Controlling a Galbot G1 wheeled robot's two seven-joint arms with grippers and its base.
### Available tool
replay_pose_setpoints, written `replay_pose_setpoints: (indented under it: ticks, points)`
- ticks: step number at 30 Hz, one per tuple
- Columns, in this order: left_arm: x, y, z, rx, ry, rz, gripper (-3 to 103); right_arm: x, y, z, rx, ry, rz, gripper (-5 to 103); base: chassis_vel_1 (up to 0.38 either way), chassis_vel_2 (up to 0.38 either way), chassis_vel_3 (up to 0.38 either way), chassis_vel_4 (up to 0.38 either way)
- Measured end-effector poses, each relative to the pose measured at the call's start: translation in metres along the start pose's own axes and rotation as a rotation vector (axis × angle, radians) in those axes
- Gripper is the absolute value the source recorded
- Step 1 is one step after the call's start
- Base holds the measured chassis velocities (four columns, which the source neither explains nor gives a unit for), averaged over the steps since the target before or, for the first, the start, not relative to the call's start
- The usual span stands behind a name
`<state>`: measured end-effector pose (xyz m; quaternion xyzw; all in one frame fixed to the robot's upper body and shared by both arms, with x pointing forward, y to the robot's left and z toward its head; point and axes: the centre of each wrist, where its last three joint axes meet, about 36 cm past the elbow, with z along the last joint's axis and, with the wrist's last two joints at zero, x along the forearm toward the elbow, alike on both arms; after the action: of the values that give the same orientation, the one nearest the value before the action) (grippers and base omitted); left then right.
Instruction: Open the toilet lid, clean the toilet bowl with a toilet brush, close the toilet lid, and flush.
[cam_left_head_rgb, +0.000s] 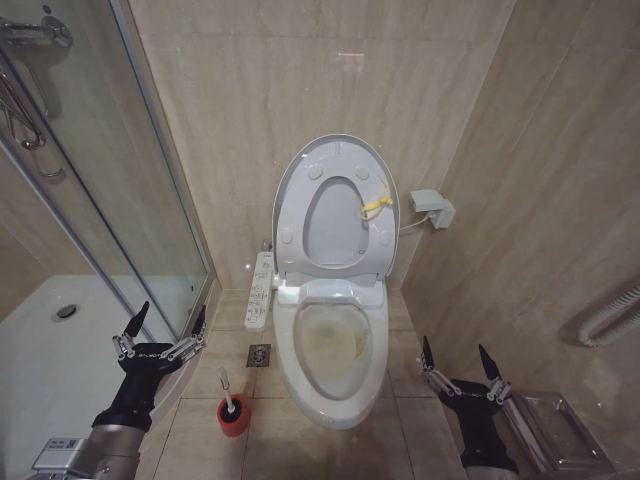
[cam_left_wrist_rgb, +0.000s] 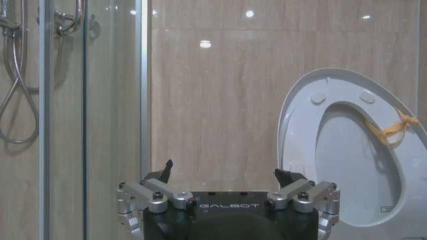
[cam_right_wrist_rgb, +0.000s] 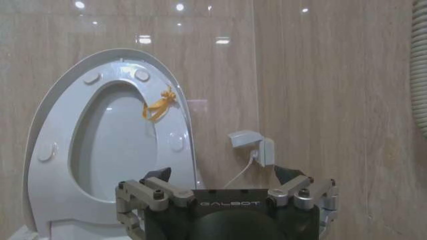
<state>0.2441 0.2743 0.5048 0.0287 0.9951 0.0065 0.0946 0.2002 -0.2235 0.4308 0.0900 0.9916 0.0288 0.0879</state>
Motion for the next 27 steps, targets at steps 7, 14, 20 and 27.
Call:
replay_pose_setpoints:
  ticks: [7, 14, 20, 27]
  points:
    - [0.0, 0.0, 0.0, 0.0, 0.0, 0.0, 100, -0.0003, 0.0001, 0.0001, 0.0, 0.0, 0.0, 100, 0.0, 0.0, 0.0, 0.0]
    - [0.0, 0.0, 0.0, 0.0, 0.0, 0.0, 100, -0.0004, 0.0, 0.0004, 0.0, 0.0, 0.0, 100, 0.0, 0.0, 0.0, 0.0]
    - [0.0, 0.0, 0.0, 0.0, 0.0, 0.0, 100, -0.0005, 0.0, 0.0006, 0.0, 0.001, 0.0, 100, 0.0, 0.0, 0.0, 0.0]
    - [0.0, 0.0, 0.0, 0.0, 0.0, 0.0, 100, -0.0005, -0.0001, 0.0007, 0.0, 0.002, 0.0, 100, 0.0, 0.0, 0.0, 0.0]
